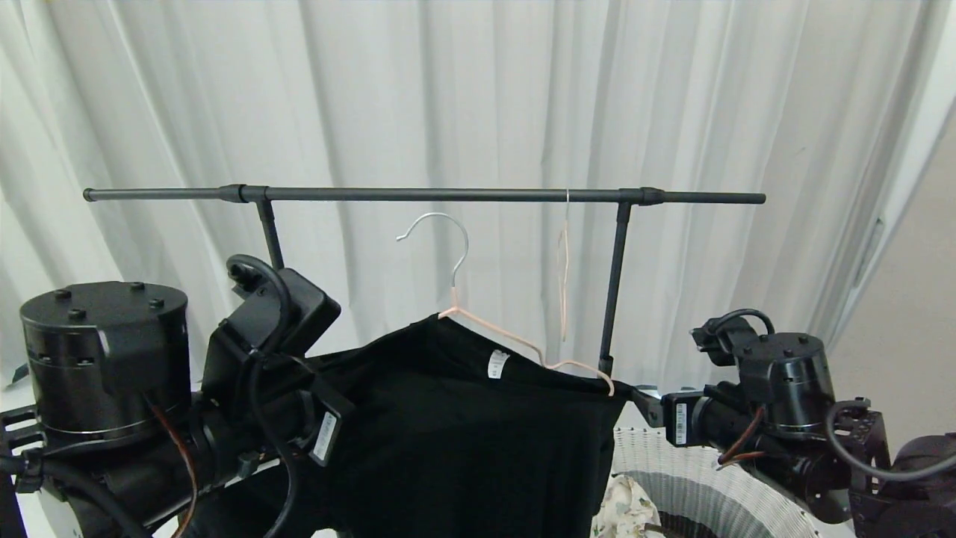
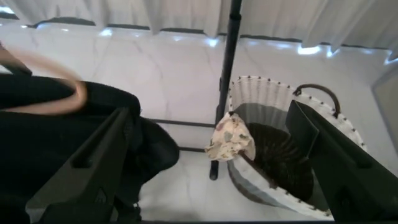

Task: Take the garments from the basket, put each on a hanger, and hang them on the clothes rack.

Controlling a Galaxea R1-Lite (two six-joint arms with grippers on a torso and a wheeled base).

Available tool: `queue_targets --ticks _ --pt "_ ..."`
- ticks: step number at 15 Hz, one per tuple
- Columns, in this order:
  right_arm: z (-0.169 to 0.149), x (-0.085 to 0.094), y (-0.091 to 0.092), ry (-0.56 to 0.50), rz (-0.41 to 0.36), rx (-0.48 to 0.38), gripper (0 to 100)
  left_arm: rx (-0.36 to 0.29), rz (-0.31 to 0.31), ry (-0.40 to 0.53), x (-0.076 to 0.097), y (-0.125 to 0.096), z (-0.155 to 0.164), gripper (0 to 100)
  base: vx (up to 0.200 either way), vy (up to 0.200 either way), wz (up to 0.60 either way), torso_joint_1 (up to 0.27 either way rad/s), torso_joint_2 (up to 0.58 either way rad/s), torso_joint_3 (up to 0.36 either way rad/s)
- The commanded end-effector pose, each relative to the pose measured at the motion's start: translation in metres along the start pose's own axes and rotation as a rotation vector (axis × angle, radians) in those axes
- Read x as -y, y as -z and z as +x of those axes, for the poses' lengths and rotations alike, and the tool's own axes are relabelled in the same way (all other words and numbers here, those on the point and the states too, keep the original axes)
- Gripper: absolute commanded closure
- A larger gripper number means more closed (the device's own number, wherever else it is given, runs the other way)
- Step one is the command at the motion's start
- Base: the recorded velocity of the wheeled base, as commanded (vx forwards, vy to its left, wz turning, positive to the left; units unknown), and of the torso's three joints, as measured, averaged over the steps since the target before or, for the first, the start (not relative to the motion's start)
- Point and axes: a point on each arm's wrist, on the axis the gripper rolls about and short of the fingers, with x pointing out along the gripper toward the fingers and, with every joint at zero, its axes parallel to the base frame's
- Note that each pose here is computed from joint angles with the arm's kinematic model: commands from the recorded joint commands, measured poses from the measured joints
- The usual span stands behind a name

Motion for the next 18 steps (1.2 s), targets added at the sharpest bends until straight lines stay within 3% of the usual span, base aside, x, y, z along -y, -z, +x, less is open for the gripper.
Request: queue_targets --ticks 1,4,8,11,14,18 --pt "-0.005 0.005 -0.008 0.0 0.007 0.028 0 -0.02 0.002 0.007 0.001 0.006 -0.001 100 0.0 0.0 0.0 0.0 0.0 0.0" --pt "-0.019 0.011 -0.022 -0.085 -0.023 0.063 0 -0.06 0.026 0.018 0.005 0.016 0.002 100 0.0 0.0 0.0 0.0 0.0 0.0" --pt "-0.048 0.015 -0.035 -0.19 -0.137 0.089 0 -0.128 0.036 -0.019 0.007 0.023 0.014 100 0.0 0.0 0.0 0.0 0.0 0.0" --pt "-0.068 0.019 -0.037 -0.33 -0.249 0.058 0 -0.053 0.018 0.01 0.015 0.013 0.013 100 0.0 0.0 0.0 0.0 0.0 0.0" --pt "-0.073 0.031 -0.053 -0.437 -0.41 0.005 0 -0.007 -0.001 0.025 0.02 0.011 0.013 100 0.0 0.0 0.0 0.0 0.0 0.0" --pt "-0.078 0.023 -0.074 -0.555 -0.539 -0.01 0 0.072 0.006 0.097 0.029 0.01 0.011 100 0.0 0.0 0.0 0.0 0.0 0.0"
